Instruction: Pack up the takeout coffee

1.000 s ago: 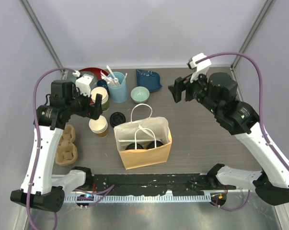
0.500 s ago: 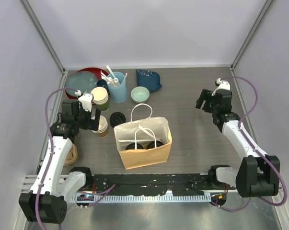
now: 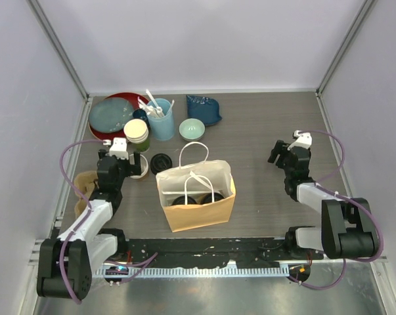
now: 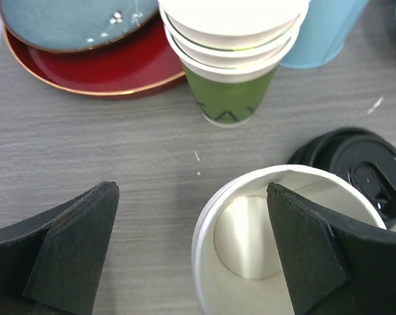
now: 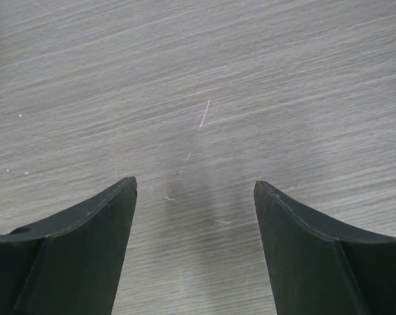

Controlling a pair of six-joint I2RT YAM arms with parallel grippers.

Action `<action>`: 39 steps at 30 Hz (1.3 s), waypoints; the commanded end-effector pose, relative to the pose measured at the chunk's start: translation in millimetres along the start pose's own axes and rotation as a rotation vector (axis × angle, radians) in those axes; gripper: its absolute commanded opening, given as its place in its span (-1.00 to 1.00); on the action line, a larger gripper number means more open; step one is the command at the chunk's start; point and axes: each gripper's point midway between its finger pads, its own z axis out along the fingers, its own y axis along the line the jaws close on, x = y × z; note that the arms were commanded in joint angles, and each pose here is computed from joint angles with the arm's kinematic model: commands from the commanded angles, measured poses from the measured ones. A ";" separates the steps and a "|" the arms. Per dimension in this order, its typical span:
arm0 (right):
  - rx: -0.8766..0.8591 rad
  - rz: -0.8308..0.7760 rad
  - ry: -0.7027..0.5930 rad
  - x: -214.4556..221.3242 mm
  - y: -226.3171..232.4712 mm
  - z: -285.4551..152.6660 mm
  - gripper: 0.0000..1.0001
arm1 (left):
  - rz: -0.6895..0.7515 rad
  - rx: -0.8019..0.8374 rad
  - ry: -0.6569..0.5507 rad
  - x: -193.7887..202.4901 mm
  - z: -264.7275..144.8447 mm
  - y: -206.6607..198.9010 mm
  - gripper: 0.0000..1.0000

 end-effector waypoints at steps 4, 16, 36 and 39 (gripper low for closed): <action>0.023 0.027 -0.309 -28.0 -14.2 -16.0 0.55 | -0.046 -0.041 -0.305 -44.4 4.3 7.1 1.00; -0.052 -0.038 -0.270 -24.8 0.5 -8.8 0.55 | -0.052 0.010 -0.283 -27.8 7.3 -3.4 1.00; -0.073 -0.122 -0.350 -14.3 -1.6 0.0 0.59 | -0.078 0.008 -0.338 -20.8 5.5 2.4 1.00; -0.030 -0.102 -0.338 -15.7 -8.0 4.2 0.63 | -0.075 0.006 -0.336 -20.5 5.5 3.0 1.00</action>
